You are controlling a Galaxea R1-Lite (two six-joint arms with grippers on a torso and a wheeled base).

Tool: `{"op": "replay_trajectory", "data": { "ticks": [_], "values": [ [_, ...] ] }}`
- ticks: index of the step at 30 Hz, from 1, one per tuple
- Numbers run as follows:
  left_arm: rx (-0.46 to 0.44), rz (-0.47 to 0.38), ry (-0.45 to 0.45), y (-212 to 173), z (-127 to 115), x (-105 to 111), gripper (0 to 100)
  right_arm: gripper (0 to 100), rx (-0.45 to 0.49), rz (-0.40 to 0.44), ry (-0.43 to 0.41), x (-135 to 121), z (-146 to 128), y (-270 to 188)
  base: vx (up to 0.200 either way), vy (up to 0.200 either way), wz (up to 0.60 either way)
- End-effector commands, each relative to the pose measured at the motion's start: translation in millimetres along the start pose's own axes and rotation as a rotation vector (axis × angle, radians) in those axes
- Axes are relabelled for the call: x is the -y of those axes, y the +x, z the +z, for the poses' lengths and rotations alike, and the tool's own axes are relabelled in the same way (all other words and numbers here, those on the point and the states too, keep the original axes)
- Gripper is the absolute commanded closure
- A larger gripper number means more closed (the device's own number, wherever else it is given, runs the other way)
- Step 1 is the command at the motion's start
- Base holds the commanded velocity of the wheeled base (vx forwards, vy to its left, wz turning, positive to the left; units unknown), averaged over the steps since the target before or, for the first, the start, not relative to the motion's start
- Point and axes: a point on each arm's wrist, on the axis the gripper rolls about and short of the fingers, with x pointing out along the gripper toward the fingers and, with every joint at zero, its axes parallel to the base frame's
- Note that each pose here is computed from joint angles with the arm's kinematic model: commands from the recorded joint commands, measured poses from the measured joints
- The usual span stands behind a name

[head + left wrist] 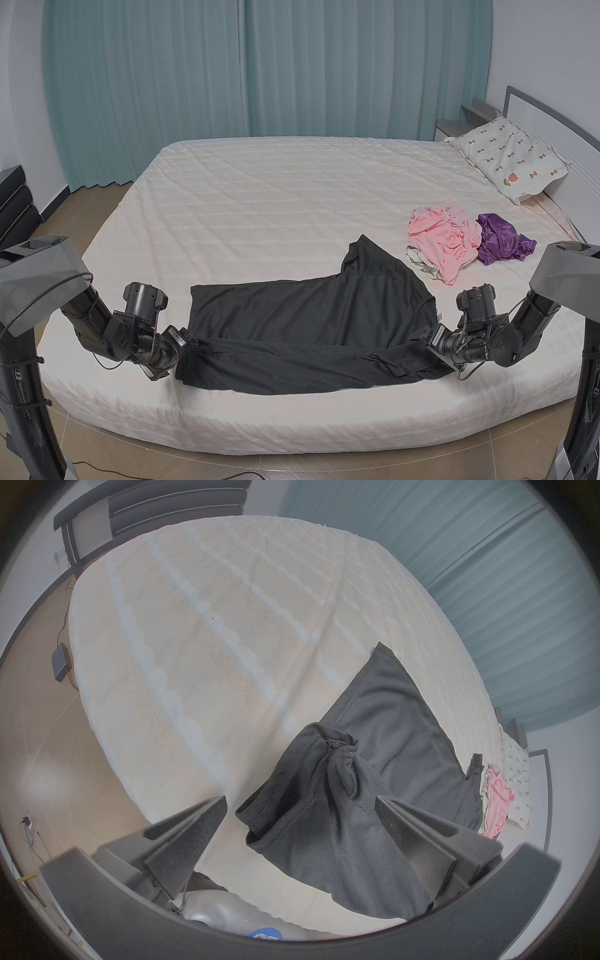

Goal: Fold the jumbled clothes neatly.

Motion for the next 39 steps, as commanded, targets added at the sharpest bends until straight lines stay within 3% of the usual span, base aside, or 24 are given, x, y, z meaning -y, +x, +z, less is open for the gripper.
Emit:
{"op": "replay_trajectory", "data": {
  "ticks": [1, 2, 20, 27, 34, 35, 39],
  "values": [
    [0.005, -0.002, -0.004, -0.6, 1.7, 0.0, 0, 0, -0.012, -0.027, -0.002, 4.6, -5.5, 12.3, 0.000, 0.000, 0.00],
    [0.005, -0.002, -0.004, -0.6, 1.7, 0.0, 0, 100, -0.008, -0.031, -0.002, 5.0, -5.6, 14.4, 0.000, 0.000, 0.00],
    [0.002, 0.009, -0.008, 0.7, 1.4, -3.1, 0, 100, 0.033, -0.035, 0.025, 1.9, 4.5, -20.8, 0.000, 0.000, 0.00],
    [-0.001, 0.013, -0.008, 1.1, 0.8, -4.1, 0, 100, -0.020, -0.021, 0.047, -4.1, 18.5, -34.7, 0.000, 0.000, 0.00],
    [0.000, 0.013, -0.009, 1.5, 1.3, -4.2, 0, 100, -0.086, -0.087, 0.049, 3.3, 11.6, -30.4, 0.000, 0.000, 0.00],
    [0.000, 0.013, -0.009, 1.5, 1.3, -4.2, 0, 0, -0.092, -0.093, 0.048, 4.4, 10.6, -29.3, 0.000, 0.000, 0.00],
    [0.001, 0.012, -0.009, 1.1, 1.4, -4.0, 0, 0, -0.119, -0.120, 0.021, 10.9, 5.4, -24.1, 0.000, 0.000, 0.00]
  ]
}}
